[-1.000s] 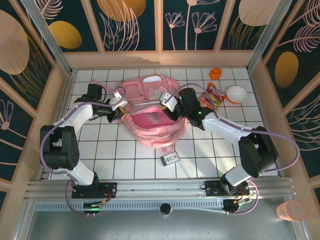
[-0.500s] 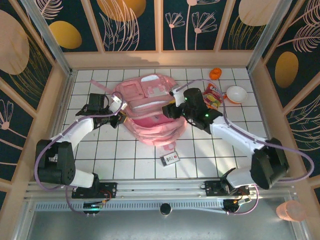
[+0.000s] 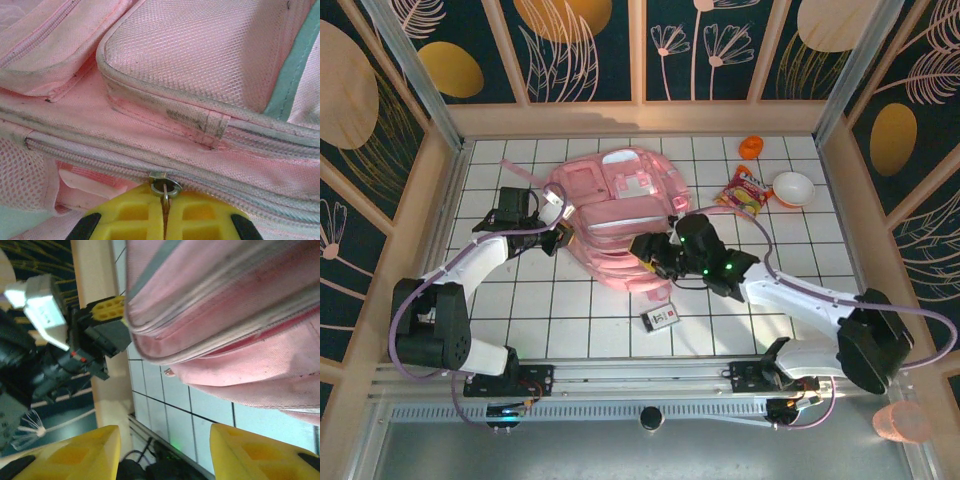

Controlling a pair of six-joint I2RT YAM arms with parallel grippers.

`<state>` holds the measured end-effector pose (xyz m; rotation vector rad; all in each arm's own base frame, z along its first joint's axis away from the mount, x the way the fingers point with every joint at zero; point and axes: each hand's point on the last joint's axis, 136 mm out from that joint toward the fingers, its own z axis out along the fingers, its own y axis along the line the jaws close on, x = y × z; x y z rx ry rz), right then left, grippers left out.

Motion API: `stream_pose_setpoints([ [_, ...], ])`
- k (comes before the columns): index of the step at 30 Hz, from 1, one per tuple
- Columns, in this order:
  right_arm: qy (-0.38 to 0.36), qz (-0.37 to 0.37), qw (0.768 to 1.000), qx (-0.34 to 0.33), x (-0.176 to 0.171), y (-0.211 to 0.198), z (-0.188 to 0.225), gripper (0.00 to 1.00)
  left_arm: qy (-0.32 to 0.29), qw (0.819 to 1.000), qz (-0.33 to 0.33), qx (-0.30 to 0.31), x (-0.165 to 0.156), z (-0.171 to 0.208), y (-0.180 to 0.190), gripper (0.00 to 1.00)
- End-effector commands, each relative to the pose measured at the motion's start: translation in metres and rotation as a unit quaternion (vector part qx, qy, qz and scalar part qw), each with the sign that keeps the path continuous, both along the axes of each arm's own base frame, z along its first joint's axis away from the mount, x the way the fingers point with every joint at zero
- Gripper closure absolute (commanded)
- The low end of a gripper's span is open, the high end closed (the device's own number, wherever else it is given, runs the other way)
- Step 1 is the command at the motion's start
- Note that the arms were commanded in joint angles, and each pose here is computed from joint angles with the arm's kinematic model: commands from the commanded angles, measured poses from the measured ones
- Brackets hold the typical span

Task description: Pack the student bag

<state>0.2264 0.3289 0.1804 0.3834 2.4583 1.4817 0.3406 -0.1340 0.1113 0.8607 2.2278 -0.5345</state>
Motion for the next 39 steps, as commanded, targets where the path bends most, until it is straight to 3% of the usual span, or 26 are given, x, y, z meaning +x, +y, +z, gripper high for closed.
stream_pose_setpoints([
  [1,0.043,-0.016,0.995,0.083,0.006,0.02,0.013,0.49,-0.032,0.999,-0.008,-0.012,0.011,0.014,-0.006,1.0],
  [9,0.063,-0.025,0.993,0.093,0.022,0.041,-0.011,0.46,-0.044,0.999,-0.011,-0.024,0.011,0.021,-0.009,1.0],
  [13,0.052,-0.04,0.992,0.105,0.036,0.045,-0.01,0.49,-0.042,0.999,-0.016,-0.027,0.009,0.019,-0.01,1.0],
  [19,0.025,-0.073,0.99,0.12,0.06,0.043,-0.006,0.74,-0.037,0.999,-0.024,-0.03,0.001,0.019,-0.012,1.0],
  [23,0.012,-0.087,0.99,0.11,0.07,0.041,-0.01,0.84,-0.03,0.998,-0.041,-0.041,-0.011,0.019,-0.017,1.0],
  [25,0.008,-0.097,0.989,0.112,0.075,0.041,-0.011,1.0,-0.028,0.997,-0.053,-0.048,-0.018,0.02,-0.021,1.0],
  [34,-0.027,-0.121,0.985,0.122,0.102,0.044,0.0,1.0,-0.004,0.992,-0.102,-0.076,-0.048,0.021,-0.044,0.99],
  [39,-0.049,-0.128,0.984,0.112,0.12,0.044,0.003,1.0,0.013,0.981,-0.168,-0.101,-0.076,0.03,-0.074,0.94],
])
